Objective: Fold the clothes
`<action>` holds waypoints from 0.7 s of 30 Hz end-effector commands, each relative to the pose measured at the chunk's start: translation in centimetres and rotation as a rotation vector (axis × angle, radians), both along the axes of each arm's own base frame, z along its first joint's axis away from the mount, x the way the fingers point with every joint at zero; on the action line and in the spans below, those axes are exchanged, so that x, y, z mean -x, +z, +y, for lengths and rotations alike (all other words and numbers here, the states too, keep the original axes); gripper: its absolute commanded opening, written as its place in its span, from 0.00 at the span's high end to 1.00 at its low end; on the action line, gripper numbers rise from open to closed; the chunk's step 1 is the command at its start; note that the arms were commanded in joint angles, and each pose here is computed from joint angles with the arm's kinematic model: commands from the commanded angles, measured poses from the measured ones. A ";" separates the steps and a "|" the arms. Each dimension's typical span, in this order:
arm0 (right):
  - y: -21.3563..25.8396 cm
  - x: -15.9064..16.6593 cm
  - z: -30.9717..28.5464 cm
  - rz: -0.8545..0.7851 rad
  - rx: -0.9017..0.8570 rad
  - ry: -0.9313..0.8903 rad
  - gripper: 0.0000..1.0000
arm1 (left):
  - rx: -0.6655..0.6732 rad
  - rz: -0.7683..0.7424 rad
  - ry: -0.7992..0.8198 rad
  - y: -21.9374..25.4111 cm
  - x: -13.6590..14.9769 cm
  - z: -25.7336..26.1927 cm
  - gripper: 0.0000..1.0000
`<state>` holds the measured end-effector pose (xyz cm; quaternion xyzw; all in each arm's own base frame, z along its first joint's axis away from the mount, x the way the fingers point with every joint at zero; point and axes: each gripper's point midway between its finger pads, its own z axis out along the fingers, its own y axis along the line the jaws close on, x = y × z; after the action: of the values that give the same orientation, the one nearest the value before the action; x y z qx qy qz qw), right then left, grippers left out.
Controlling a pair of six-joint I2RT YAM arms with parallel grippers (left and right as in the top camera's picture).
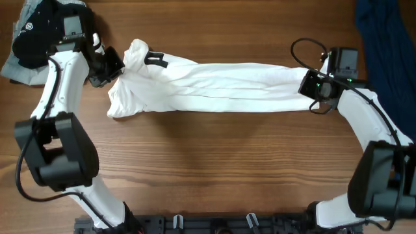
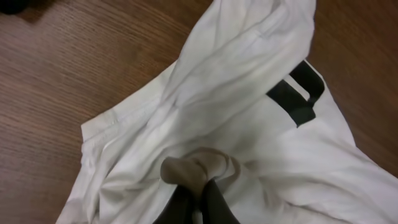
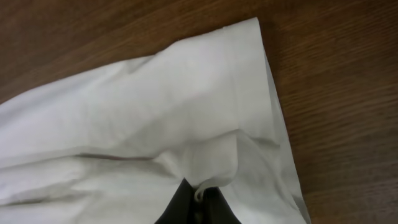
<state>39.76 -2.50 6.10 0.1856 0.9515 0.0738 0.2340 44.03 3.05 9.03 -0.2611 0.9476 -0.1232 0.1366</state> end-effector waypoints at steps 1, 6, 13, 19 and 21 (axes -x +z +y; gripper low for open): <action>-1.2 -1.3 0.2 -0.013 -0.018 0.039 0.96 | 0.002 -0.016 0.045 -0.4 -1.0 1.2 0.96; -0.9 -2.7 0.5 -0.067 -0.033 0.058 0.96 | 0.004 -0.056 0.072 0.0 -2.0 1.7 0.96; -1.9 -1.7 -1.0 -0.013 0.001 0.018 0.26 | 0.001 -0.077 0.067 0.2 -2.5 1.6 0.02; -2.6 -0.5 -3.3 0.026 0.036 0.050 0.00 | 0.011 -0.008 0.109 0.1 -0.3 3.1 0.00; -3.2 -0.5 -3.3 0.036 0.042 0.075 0.01 | 0.011 0.015 0.109 0.1 0.4 3.6 0.00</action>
<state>40.03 -5.15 3.82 0.1784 0.9553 0.0701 0.2249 44.05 5.21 8.21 -0.3048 0.9354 -0.1211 0.1322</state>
